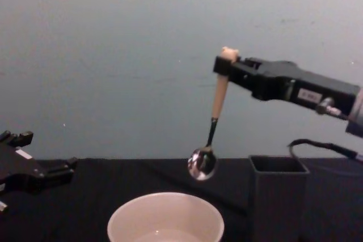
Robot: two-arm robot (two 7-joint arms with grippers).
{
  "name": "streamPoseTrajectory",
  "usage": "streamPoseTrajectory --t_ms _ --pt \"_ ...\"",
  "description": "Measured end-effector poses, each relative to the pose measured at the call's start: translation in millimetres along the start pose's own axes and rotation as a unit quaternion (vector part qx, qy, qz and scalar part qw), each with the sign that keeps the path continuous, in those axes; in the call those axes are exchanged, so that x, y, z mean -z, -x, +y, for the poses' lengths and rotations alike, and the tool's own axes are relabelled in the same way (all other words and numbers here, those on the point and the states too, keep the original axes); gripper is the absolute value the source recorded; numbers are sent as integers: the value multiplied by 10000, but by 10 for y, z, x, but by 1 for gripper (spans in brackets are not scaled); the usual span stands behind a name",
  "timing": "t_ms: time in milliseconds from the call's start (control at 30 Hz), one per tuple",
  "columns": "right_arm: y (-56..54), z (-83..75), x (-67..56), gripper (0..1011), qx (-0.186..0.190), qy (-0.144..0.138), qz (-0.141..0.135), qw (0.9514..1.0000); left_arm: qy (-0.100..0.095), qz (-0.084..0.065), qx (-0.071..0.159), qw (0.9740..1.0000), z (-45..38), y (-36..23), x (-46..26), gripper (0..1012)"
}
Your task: Pick up the stirring spoon with one hand, stir inside the cup, then place it back in its original position.
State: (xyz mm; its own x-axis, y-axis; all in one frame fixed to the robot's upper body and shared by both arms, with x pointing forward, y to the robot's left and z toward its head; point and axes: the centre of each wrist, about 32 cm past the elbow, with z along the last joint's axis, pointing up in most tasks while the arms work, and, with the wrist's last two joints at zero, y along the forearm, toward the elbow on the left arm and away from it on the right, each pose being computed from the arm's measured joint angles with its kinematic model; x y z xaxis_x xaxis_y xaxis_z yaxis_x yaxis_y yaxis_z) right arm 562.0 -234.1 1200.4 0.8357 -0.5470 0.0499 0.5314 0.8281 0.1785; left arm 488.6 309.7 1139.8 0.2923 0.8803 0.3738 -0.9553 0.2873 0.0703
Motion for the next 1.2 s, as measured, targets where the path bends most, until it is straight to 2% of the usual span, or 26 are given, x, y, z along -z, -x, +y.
streamPoseTrajectory --t_ms 500,1200 --pt "89 200 111 213 -542 477 -276 9970 0 0 0 10000 0 0 0 1001" --pt "218 279 232 213 -1140 938 -437 9881 0 0 0 10000 0 0 0 1001"
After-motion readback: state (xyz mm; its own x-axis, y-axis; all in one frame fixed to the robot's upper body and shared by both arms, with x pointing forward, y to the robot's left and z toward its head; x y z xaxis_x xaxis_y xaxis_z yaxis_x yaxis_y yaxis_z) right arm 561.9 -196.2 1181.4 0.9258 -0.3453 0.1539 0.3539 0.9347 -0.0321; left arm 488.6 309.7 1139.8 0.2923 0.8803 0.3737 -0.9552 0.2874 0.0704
